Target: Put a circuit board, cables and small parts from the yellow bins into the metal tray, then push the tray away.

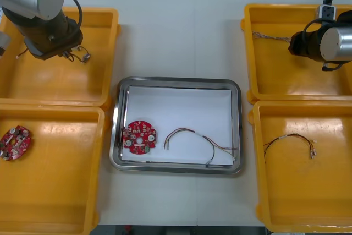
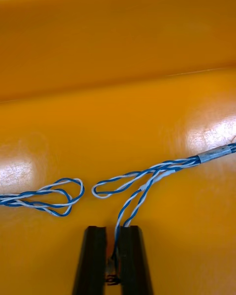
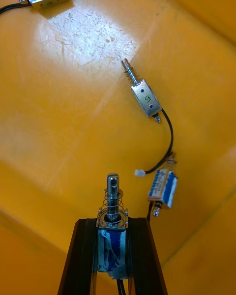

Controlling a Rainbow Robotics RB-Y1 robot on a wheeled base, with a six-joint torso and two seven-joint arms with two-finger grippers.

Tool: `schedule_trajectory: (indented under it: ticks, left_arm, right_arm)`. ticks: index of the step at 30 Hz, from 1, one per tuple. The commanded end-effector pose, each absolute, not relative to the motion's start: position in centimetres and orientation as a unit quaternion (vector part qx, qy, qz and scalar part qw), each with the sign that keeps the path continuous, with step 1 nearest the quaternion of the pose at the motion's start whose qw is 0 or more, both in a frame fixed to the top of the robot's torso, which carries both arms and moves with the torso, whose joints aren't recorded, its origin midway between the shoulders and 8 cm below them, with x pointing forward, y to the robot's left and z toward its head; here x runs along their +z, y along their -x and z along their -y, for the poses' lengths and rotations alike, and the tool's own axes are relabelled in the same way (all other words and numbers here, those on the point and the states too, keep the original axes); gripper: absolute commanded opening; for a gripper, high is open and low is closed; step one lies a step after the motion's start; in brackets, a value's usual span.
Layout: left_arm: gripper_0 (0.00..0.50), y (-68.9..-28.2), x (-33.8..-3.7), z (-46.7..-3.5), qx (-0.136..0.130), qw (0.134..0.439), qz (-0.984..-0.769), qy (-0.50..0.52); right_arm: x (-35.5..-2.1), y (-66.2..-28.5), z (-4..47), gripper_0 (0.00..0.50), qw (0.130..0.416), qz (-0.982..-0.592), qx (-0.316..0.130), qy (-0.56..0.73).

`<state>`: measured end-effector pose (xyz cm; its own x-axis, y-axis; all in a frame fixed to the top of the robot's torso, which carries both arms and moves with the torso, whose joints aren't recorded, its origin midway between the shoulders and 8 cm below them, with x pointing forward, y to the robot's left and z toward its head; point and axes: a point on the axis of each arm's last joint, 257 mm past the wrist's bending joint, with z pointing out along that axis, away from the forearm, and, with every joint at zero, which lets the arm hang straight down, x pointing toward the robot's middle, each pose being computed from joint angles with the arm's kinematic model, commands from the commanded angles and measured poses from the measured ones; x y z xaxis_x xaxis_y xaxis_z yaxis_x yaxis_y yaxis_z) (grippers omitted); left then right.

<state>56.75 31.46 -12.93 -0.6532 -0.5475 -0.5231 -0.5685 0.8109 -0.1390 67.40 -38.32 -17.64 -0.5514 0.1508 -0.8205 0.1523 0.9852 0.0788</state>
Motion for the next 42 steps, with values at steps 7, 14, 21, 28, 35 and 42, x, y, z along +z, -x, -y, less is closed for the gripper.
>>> schedule_trajectory:
  ticks: [7,14,21,28,35,42]
  left_arm:
    - [0.000,-55.9,-9.5,-33.1,0.044,0.309,-0.913,0.264]
    - [0.000,-55.9,-9.9,-33.5,0.049,0.311,-0.913,0.261]
    - [0.000,-56.5,-11.7,-34.8,0.058,0.326,-0.910,0.251]
    - [0.000,-57.3,-14.7,-35.7,0.058,0.351,-0.905,0.235]
    - [0.000,-58.8,-17.7,-35.7,0.029,0.399,-0.894,0.204]
    - [0.000,-58.7,-18.1,-35.8,0.031,0.399,-0.896,0.192]
  right_arm:
    - [-14.9,-68.1,37.8,0.000,0.473,-0.878,-0.005,-0.074]
    - [-13.8,-66.1,38.9,0.000,0.435,-0.897,-0.016,-0.073]
    - [-13.6,-63.0,39.2,0.000,0.378,-0.922,-0.016,-0.075]
    - [-14.2,-59.9,39.1,0.000,0.319,-0.945,-0.006,-0.078]
    - [-15.2,-57.1,38.7,0.000,0.262,-0.962,0.008,-0.080]
    - [-15.5,-55.7,36.7,0.000,0.236,-0.969,0.023,-0.063]
